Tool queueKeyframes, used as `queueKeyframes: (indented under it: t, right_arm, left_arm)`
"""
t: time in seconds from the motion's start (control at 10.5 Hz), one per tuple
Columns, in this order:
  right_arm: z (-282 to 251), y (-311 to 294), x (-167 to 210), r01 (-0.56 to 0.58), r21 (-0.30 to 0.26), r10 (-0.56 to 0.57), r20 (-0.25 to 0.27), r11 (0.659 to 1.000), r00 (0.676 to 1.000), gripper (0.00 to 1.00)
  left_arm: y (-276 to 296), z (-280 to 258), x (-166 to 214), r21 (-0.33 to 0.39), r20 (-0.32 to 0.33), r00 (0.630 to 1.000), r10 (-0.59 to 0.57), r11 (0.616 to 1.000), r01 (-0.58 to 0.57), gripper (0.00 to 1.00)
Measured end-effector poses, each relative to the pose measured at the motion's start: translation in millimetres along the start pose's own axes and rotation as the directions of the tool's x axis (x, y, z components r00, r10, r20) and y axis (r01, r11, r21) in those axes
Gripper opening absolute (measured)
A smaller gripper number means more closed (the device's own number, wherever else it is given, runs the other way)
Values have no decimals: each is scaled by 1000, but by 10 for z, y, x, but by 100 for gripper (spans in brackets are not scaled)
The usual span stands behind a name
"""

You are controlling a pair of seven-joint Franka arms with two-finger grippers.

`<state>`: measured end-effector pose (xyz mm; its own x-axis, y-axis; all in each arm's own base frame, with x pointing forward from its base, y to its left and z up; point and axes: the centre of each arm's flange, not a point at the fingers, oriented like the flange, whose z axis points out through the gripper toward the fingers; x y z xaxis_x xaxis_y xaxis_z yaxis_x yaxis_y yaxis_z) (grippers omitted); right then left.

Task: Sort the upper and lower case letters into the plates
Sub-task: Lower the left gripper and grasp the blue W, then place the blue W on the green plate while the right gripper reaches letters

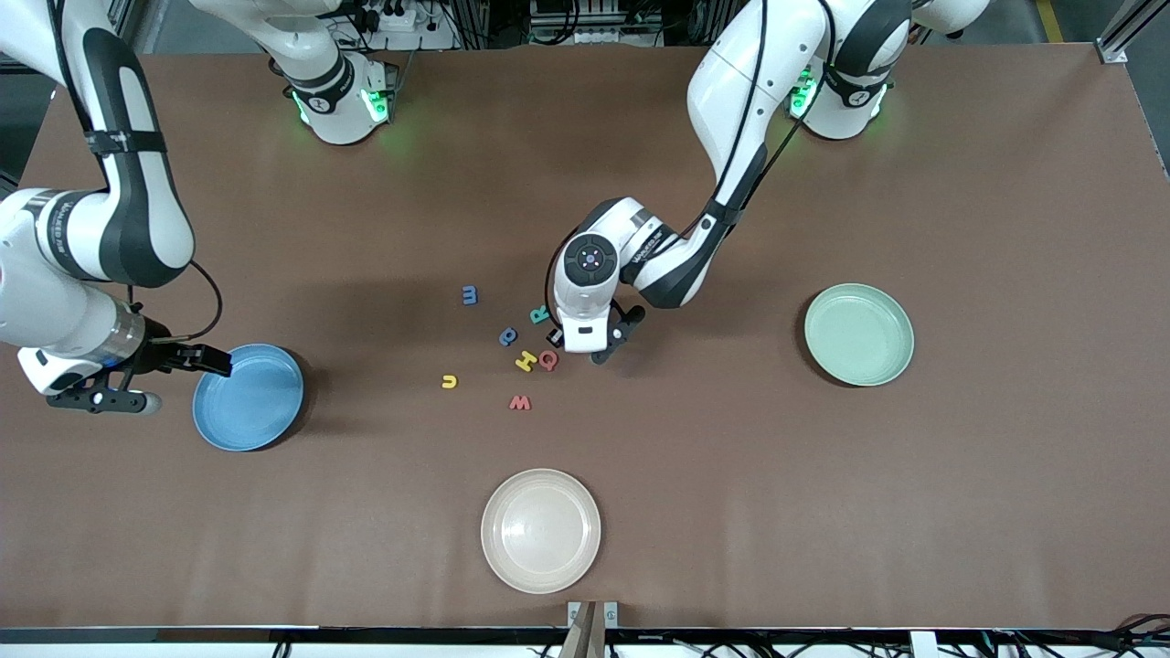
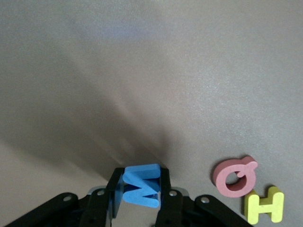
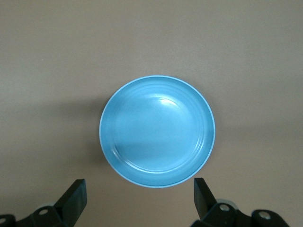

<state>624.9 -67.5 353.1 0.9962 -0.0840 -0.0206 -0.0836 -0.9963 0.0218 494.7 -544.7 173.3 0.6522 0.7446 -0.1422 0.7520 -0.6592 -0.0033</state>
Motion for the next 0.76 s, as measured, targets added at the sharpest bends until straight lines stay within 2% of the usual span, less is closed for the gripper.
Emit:
queueKeyframes:
  t: [0.19,0.38,0.57,0.76]
  right_arm:
    - [177,-73,14,12,-1,-12,24,1000,1000,100]
    - [234,-138,3,22,0,-22,43,1000,999,100]
    - [234,-303,-5,47,0,-47,48,999,998,100]
    - [215,-644,-4,70,-2,-70,36,998,997,100]
  left_arm:
    - [-34,-66,6,54,2,999,44,998,-44,35]
    - [-41,-388,85,91,7,992,124,988,-124,35]
    - [-109,-842,541,155,36,976,217,963,-220,35]
    - [-269,-1164,1278,205,99,952,291,930,-305,35]
